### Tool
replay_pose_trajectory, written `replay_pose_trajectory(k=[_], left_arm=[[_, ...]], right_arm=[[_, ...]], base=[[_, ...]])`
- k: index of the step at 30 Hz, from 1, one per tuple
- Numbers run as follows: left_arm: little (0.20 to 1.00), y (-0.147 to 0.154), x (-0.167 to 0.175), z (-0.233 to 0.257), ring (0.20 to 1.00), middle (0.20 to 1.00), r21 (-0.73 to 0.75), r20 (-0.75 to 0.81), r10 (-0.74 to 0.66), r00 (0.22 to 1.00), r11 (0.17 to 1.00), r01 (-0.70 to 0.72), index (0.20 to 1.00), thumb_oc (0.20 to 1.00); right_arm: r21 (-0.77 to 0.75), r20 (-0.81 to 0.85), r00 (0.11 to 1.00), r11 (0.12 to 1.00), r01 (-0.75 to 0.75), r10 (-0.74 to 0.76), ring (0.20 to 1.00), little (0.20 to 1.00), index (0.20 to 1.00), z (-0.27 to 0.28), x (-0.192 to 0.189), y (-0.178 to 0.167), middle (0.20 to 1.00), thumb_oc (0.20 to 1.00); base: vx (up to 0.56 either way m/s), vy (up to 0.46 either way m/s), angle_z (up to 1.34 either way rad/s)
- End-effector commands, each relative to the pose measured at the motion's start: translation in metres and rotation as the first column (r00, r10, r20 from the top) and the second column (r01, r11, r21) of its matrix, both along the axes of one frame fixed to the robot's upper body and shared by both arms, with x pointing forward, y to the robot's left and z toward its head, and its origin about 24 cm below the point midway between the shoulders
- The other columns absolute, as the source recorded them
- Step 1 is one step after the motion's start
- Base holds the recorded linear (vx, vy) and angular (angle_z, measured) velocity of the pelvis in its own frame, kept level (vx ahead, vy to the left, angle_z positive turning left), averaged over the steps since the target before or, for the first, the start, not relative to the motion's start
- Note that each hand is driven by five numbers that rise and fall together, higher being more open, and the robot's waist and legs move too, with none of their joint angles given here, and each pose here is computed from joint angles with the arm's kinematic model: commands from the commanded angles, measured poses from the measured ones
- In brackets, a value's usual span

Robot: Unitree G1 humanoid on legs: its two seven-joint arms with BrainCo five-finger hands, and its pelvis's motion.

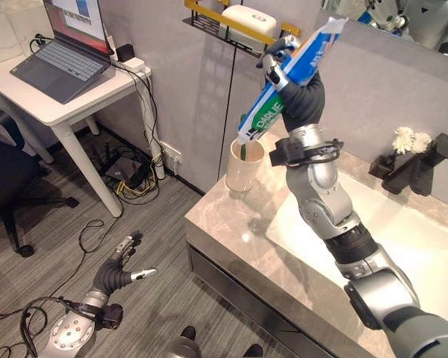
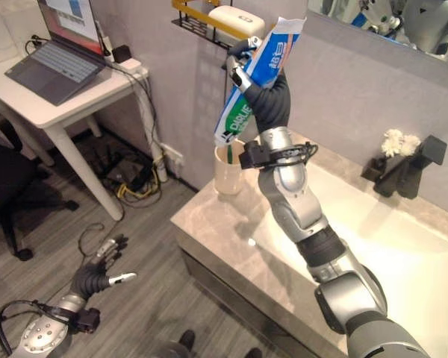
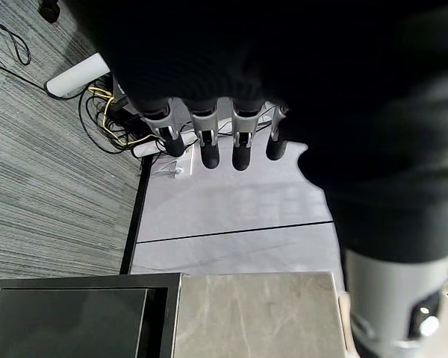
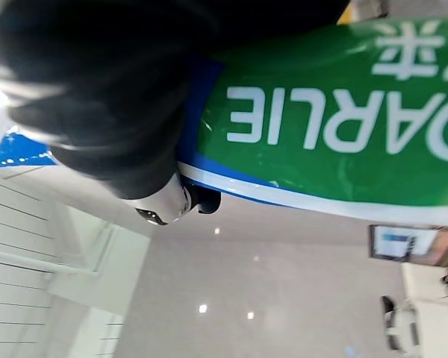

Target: Put brush and paste in cup on sink, flatten towel.

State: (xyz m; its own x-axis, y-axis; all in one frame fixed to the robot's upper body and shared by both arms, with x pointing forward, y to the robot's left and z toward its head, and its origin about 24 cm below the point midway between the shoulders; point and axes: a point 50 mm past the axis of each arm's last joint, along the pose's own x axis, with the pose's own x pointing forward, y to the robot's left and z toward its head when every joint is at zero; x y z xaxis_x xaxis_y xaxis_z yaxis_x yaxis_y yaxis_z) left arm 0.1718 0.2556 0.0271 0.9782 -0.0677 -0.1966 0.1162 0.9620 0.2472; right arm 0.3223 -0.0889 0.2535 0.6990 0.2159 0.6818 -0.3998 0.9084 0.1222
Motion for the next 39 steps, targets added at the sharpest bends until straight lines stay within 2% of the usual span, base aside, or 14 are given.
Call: replay_pose_trajectory(k=[1, 9, 39], left_arm=[[1.0, 0.006, 0.005, 0.018, 1.0, 1.0, 0.012, 0.06, -0.03, 0.998, 0.999, 0.03, 1.0, 1.0], [1.0, 0.005, 0.01, 0.026, 1.0, 1.0, 0.058, 0.104, -0.044, 0.994, 0.998, 0.038, 1.0, 1.0], [1.0, 0.004, 0.016, 0.03, 1.0, 1.0, 0.031, 0.136, -0.036, 0.99, 0.999, 0.032, 1.0, 1.0]], right_arm=[[0.002, 0.116, 0.991, 0.997, 0.073, -0.072, 0.2, 0.2, 0.2, 0.026, -0.003, -0.014, 0.2, 0.2], [-0.011, 0.058, 0.993, 0.994, 0.108, -0.107, 0.2, 0.2, 0.2, 0.021, 0.01, -0.011, 0.2, 0.2], [-0.098, 0.155, 0.977, 0.982, 0.163, -0.147, 0.2, 0.2, 0.2, 0.038, 0.008, -0.007, 0.2, 0.2]], base=[[0.0, 0.0, 0.0], [0.0, 0.0, 0.0], [0.0, -0.001, 0.01]])
